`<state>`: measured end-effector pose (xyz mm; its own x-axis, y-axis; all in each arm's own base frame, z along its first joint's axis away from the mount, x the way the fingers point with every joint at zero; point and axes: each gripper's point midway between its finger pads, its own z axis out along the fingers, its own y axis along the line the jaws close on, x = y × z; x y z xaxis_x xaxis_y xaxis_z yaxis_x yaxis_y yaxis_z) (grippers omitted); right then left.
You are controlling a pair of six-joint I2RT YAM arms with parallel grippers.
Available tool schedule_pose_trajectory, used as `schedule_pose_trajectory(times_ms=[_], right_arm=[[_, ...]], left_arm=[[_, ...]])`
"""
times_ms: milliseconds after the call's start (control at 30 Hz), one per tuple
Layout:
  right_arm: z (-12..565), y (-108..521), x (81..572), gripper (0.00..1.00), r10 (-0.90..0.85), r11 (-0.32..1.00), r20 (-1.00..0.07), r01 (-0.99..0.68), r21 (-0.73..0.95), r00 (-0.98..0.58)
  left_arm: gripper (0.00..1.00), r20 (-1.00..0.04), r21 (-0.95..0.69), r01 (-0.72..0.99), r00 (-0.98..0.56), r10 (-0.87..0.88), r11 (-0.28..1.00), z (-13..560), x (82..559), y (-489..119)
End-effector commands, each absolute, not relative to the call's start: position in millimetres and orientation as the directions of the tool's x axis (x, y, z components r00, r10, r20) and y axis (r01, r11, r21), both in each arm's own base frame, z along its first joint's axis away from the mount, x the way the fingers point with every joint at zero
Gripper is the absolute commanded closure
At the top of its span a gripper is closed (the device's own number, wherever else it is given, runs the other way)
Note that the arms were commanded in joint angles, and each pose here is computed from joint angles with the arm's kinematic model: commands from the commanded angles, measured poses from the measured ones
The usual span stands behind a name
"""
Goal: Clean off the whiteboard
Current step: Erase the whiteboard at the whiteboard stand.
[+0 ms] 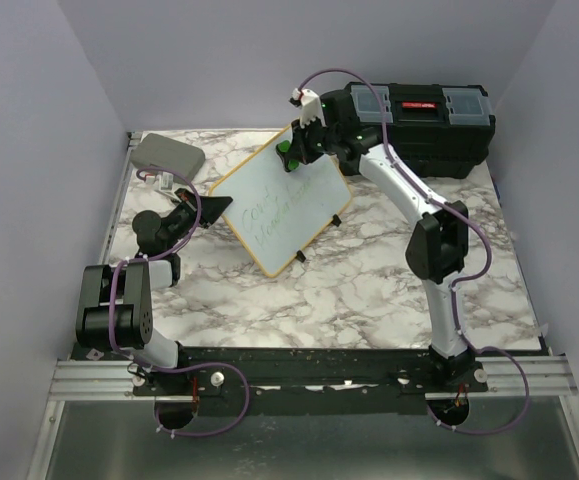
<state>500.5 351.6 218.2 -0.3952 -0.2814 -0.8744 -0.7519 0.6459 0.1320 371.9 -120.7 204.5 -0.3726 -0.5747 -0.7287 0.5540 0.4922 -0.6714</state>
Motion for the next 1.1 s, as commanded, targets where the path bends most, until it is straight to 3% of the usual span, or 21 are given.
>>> schedule_pose_trajectory(times_ms=[0,133,233,400,567,733,933,1067], right_arm=[[219,371,481,0.99,-0.289,0.552,-0.875,-0.815,0.178,-0.387],[218,377,465,0.99,-0.318,0.477,-0.872,-0.858,0.191,-0.371],[218,371,467,0.99,-0.332,0.493,-0.874,-0.855,0.160,-0.355],[210,339,507,1.00,-0.296,0.698,-0.861,-0.709,0.101,-0.414],[207,311,531,0.99,-0.249,0.769,-0.857,-0.630,0.109,-0.452],[195,308,527,0.99,-0.275,0.753,-0.839,-0.648,0.115,-0.468],[180,323,489,0.99,-0.377,0.587,-0.805,-0.790,0.175,-0.459],[178,323,485,1.00,-0.388,0.572,-0.803,-0.802,0.175,-0.452]], left_arm=[[1.00,-0.780,-0.613,0.633,-0.386,-0.492,0.473,206,359,-136],[1.00,-0.780,-0.613,0.632,-0.387,-0.492,0.475,205,359,-136],[1.00,-0.780,-0.613,0.631,-0.388,-0.492,0.475,205,359,-135],[1.00,-0.781,-0.612,0.632,-0.386,-0.492,0.475,206,359,-136],[1.00,-0.781,-0.611,0.633,-0.386,-0.491,0.475,206,358,-136],[1.00,-0.782,-0.611,0.633,-0.387,-0.489,0.476,205,359,-136],[1.00,-0.782,-0.611,0.633,-0.387,-0.489,0.475,206,359,-136],[1.00,-0.781,-0.611,0.633,-0.386,-0.491,0.475,206,360,-136]])
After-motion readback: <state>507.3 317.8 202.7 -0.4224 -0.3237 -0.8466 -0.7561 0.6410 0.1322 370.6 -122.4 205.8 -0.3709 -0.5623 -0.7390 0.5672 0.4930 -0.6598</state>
